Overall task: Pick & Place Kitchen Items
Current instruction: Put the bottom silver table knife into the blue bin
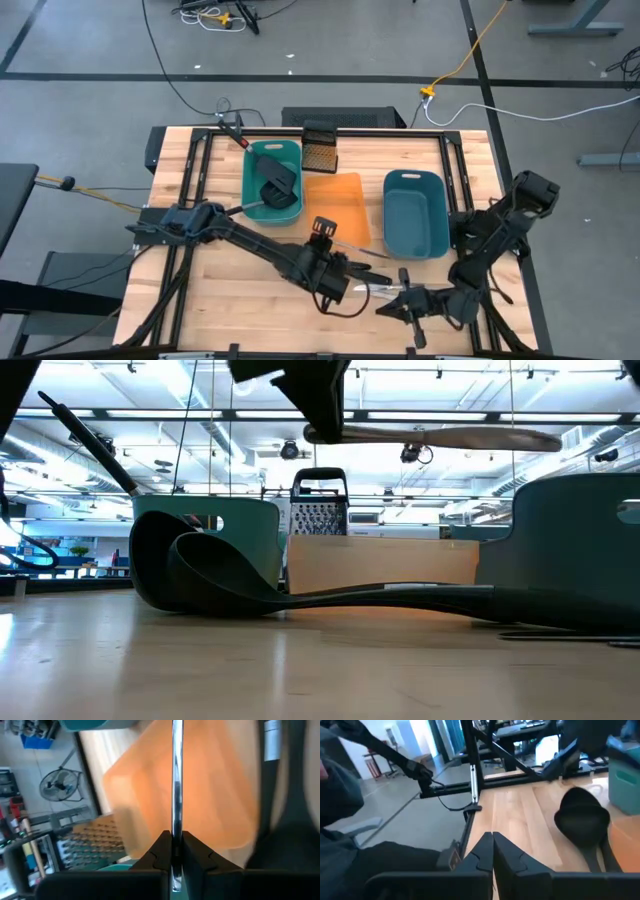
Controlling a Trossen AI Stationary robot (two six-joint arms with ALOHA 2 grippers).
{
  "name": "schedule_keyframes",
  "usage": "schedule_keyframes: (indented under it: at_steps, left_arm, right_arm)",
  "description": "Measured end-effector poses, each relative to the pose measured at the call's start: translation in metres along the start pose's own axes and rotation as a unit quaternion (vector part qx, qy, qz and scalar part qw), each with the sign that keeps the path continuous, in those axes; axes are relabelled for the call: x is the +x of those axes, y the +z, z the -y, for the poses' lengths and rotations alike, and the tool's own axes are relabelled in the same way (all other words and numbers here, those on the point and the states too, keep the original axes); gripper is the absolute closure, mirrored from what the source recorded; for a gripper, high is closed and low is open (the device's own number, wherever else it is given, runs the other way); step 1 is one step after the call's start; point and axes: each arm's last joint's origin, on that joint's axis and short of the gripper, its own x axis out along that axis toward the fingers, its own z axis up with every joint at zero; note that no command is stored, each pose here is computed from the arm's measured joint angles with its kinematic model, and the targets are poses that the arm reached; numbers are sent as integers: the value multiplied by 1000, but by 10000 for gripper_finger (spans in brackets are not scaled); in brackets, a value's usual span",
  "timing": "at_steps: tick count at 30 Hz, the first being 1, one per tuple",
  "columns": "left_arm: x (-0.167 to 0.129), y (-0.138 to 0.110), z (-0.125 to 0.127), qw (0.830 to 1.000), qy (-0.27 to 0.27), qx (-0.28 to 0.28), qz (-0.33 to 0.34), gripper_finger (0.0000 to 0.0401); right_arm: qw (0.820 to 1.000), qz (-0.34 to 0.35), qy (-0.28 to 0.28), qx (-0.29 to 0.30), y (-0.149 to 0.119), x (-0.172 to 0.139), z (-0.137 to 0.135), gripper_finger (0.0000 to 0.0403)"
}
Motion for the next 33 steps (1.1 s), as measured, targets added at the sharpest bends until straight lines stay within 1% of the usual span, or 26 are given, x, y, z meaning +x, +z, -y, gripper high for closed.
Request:
schedule_keyframes:
  at_steps: [4, 8, 11, 14, 16, 19, 22, 26, 28, 31, 33]
  left_arm:
    - [4, 1, -15, 1000, 29, 3, -2, 377]
    - [11, 2, -40, 998, 66, 3, -4, 377]
    - [23, 3, -65, 994, 111, 15, -13, 377]
    - [39, 5, -91, 988, 151, 33, -25, 377]
    - [52, 5, -108, 986, 159, 45, -29, 377]
    - [71, 6, -132, 986, 159, 56, -19, 377]
    - [85, 7, -154, 985, 151, 79, 6, 377]
    - [96, 7, -175, 978, 167, 122, 24, 377]
    - [100, 7, -183, 974, 176, 140, 25, 377]
    - [107, 3, -192, 969, 173, 172, 29, 377]
    - [117, 4, -195, 967, 181, 178, 27, 377]
  right_arm:
    - [999, 0, 31, -44, -15, 1, 2, 398]
    - [995, 6, 85, -59, -17, 2, -3, 398]
    - [993, 26, 95, -61, -12, 1, -5, 397]
    - [990, 56, 106, -79, -1, 0, -12, 395]
    - [987, 70, 114, -91, 7, -2, -18, 394]
    - [979, 88, 142, -120, 16, -12, -28, 394]
    - [976, 108, 130, -139, 19, -26, -37, 395]
    - [971, 139, 115, -154, 24, -41, -47, 396]
    - [971, 154, 100, -153, 27, -47, -49, 395]
    - [973, 158, 71, -155, 28, -51, -49, 394]
    - [973, 160, 59, -158, 29, -52, -49, 394]
